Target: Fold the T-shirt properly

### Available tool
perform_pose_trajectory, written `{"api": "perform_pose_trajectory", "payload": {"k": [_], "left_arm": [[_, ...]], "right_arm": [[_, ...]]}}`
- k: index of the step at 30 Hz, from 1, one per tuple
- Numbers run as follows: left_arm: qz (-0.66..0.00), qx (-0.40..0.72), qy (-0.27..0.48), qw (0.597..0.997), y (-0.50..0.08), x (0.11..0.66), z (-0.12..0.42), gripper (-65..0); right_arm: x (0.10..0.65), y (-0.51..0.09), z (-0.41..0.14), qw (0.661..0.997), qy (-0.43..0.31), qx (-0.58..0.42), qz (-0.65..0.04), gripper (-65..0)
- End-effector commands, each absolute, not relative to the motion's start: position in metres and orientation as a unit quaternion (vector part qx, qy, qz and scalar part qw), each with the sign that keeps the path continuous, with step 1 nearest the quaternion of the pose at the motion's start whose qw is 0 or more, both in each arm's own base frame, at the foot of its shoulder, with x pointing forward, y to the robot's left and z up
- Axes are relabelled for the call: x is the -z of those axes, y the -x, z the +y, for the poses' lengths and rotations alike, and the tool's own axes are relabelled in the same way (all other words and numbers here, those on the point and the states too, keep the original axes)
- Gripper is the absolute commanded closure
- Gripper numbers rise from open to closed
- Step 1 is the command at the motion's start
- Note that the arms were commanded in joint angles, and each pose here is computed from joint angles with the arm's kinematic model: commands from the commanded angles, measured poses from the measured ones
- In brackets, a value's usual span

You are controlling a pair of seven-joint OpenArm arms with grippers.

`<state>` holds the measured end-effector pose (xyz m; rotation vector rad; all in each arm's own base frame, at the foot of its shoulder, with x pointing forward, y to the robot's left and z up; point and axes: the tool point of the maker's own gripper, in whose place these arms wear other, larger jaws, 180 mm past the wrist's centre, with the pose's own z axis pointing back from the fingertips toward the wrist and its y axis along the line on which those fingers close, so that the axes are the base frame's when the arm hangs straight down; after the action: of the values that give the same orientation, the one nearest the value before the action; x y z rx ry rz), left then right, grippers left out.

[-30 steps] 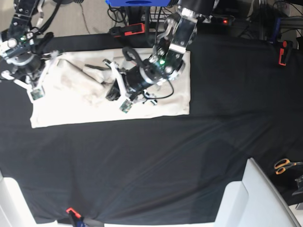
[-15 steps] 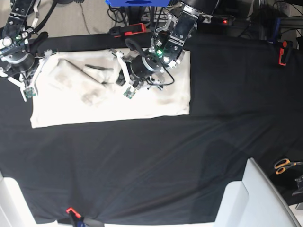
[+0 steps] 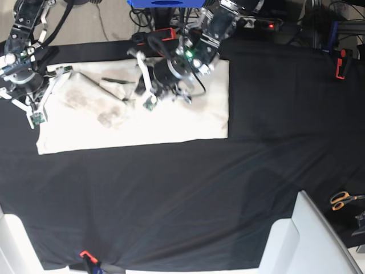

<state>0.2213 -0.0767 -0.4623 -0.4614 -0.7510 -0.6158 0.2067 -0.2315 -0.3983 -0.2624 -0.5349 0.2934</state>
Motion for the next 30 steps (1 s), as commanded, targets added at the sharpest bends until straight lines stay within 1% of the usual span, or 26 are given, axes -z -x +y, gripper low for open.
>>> {"api": "perform_pose_trajectory", "payload": {"k": [1, 6, 9, 10, 12, 13, 16, 18, 19, 20, 22, 23, 25, 27, 28, 30], "left_arm": [[-0.384, 0.293, 0.224, 0.847, -0.234, 0.447, -0.080, 0.0], [-0.396, 0.301, 0.206, 0.843, -0.253, 0.433, -0.069, 0.0], [-0.434, 0.263, 0.183, 0.842, -0.277, 0.410, -0.043, 0.0], [-0.446, 0.244, 0.172, 0.844, -0.283, 0.403, -0.028, 0.0], [-0.455, 0.205, 0.140, 0.855, -0.289, 0.397, 0.009, 0.0], [-0.455, 0.189, 0.113, 0.863, -0.290, 0.394, 0.037, 0.0], [-0.440, 0.156, 0.040, 0.884, -0.280, 0.394, 0.113, 0.0], [-0.425, 0.144, 0.002, 0.894, -0.264, 0.398, 0.152, 0.0], [-0.416, 0.138, -0.012, 0.899, -0.256, 0.401, 0.167, 0.0], [-0.406, 0.133, -0.027, 0.904, -0.248, 0.404, 0.183, 0.0], [-0.388, 0.119, -0.047, 0.913, -0.231, 0.411, 0.207, 0.0], [-0.379, 0.108, -0.058, 0.917, -0.221, 0.413, 0.219, 0.0], [-0.370, 0.079, -0.070, 0.923, -0.206, 0.415, 0.238, 0.0], [-0.376, 0.038, -0.056, 0.924, -0.200, 0.412, 0.250, 0.0], [-0.383, 0.016, -0.046, 0.923, -0.197, 0.409, 0.256, 0.0], [-0.397, -0.021, -0.021, 0.917, -0.195, 0.401, 0.267, 0.0]], "right_arm": [[0.391, -0.213, -0.235, 0.940, 0.136, -0.144, -0.276, -2.1], [0.388, -0.219, -0.235, 0.938, 0.137, -0.144, -0.284, -2.1], [0.381, -0.229, -0.243, 0.934, 0.146, -0.144, -0.294, -2.1], [0.376, -0.233, -0.248, 0.932, 0.143, -0.133, -0.304, -2.1], [0.366, -0.237, -0.261, 0.931, 0.115, -0.099, -0.332, -2.1], [0.361, -0.238, -0.275, 0.931, 0.100, -0.051, -0.348, -2.1], [0.361, -0.227, -0.319, 0.940, 0.071, 0.055, -0.329, -2.3], [0.367, -0.226, -0.334, 0.944, 0.046, 0.095, -0.313, -2.4], [0.370, -0.226, -0.340, 0.945, 0.036, 0.105, -0.307, -3.6], [0.374, -0.229, -0.342, 0.947, 0.022, 0.110, -0.301, -6.9], [0.383, -0.233, -0.344, 0.950, -0.006, 0.116, -0.290, -18.9], [0.388, -0.235, -0.343, 0.950, -0.023, 0.120, -0.287, -26.7], [0.398, -0.238, -0.341, 0.948, -0.064, 0.131, -0.282, -44.6], [0.406, -0.244, -0.337, 0.939, -0.116, 0.146, -0.289, -59.4], [0.410, -0.246, -0.335, 0.932, -0.145, 0.157, -0.294, -65.0], [0.419, -0.248, -0.336, 0.916, -0.196, 0.185, -0.298, -65.0]]}}
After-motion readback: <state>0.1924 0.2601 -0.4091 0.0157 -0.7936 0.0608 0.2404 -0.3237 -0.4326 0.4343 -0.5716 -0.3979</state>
